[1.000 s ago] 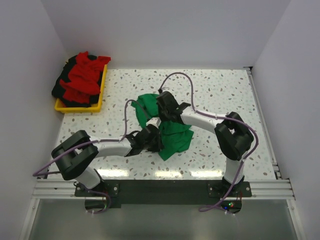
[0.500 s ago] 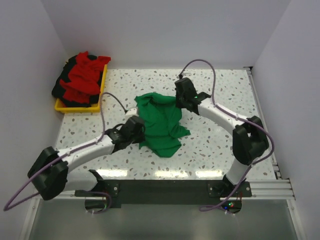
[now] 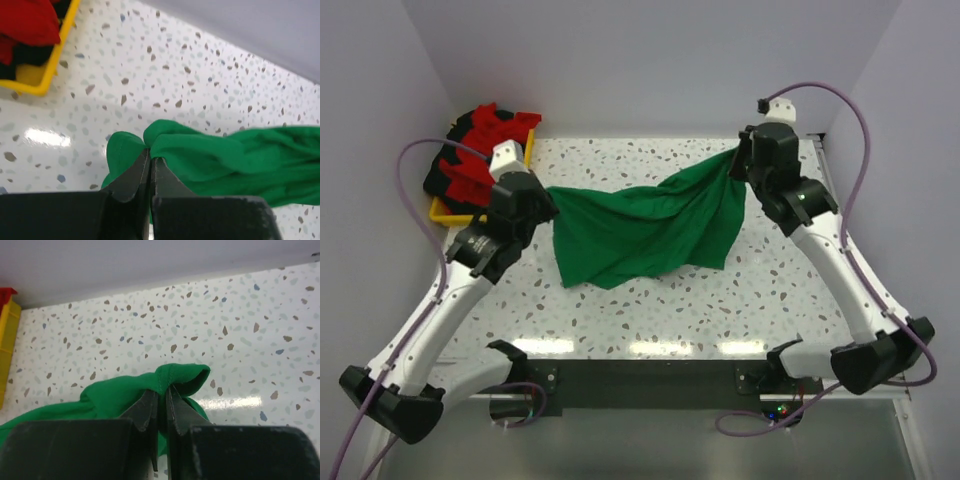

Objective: Fold and stack the t-shirts
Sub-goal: Flatten the tshirt out

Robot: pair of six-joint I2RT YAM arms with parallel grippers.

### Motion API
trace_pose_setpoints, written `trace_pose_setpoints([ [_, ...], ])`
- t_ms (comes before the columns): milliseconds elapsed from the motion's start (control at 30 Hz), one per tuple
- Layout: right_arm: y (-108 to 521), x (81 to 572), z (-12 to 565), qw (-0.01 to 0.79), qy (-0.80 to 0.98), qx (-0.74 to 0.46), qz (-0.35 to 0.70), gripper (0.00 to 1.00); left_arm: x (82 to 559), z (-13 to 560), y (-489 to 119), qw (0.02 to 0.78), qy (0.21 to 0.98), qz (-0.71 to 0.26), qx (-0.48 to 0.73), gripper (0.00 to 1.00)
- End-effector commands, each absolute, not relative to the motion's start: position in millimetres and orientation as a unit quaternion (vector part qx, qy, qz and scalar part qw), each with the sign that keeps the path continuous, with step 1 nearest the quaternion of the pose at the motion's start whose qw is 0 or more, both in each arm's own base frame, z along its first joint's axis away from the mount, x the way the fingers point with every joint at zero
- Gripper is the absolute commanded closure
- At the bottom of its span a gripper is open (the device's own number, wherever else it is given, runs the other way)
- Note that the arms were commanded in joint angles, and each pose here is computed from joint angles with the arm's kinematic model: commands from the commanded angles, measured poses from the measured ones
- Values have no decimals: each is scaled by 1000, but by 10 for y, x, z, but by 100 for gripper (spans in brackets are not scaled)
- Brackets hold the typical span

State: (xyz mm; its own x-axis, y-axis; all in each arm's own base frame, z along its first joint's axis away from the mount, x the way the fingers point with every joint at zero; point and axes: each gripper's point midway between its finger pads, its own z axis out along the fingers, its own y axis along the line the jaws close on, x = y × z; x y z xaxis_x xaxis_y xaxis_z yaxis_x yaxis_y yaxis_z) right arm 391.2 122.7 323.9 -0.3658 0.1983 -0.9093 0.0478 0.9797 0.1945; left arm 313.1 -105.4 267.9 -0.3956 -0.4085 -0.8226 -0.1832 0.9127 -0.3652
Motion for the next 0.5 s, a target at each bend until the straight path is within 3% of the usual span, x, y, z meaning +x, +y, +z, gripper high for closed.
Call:
trace_pose_setpoints([
  [0,940,3598,4028,627,771,91,66,100,3028,3535,-675,601,772,-77,-192,100],
  [167,752,3120,4577,681,720,90,97,100,2719,4293,-431,665,710,-98,-209,100],
  [467,453,2279,5239,751,637,92,150,100,2253,5017,-170,732,635,-131,-211,100],
])
